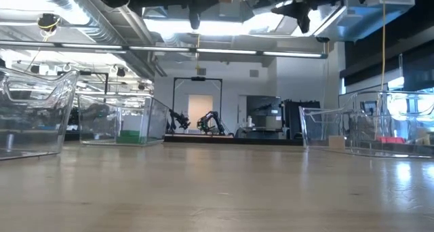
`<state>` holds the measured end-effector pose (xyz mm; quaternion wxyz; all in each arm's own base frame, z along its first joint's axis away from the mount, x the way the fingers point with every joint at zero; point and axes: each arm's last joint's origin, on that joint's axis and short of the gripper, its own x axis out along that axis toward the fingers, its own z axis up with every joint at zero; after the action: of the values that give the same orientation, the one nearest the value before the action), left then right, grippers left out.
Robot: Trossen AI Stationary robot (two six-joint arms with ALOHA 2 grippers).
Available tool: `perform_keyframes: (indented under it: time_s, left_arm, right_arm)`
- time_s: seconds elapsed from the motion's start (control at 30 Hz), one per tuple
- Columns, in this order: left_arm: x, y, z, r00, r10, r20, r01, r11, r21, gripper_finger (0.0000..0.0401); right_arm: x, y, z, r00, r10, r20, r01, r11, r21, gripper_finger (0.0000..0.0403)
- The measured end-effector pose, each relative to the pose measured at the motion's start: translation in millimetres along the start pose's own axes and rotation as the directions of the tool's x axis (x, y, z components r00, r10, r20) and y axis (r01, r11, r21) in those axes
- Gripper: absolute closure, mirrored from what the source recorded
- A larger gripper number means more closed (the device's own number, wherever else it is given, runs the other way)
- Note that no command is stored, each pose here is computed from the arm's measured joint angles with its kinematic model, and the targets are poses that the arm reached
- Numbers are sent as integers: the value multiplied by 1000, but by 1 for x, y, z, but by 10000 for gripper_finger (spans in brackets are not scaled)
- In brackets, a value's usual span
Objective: Sort & place blocks by color
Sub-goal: Put the top brown block into the top right transparent bin
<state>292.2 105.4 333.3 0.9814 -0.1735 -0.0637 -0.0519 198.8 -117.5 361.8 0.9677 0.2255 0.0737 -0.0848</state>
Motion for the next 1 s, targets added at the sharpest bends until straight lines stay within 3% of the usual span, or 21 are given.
perform_keyframes:
  time_s: [0.17,0.37,0.53,0.83,1.0]
  left_arm:
    - [2,-2,-3,1000,1,-23,0,1000,26,285]
    - [3,-4,-8,999,11,-53,-9,999,39,286]
    - [6,-7,-14,995,57,-80,-54,998,32,286]
    - [10,-15,-18,992,106,-67,-101,993,64,286]
    - [10,-15,-19,992,108,-72,-104,993,63,286]
  right_arm:
    - [26,8,-5,997,80,-4,-80,997,4,181]
    - [65,16,-16,983,183,11,-183,983,-10,129]
    - [78,26,-15,963,257,77,-253,965,-65,125]
    - [89,33,-27,959,281,28,-279,959,-56,124]
    - [90,42,-30,952,305,19,-301,948,-105,128]
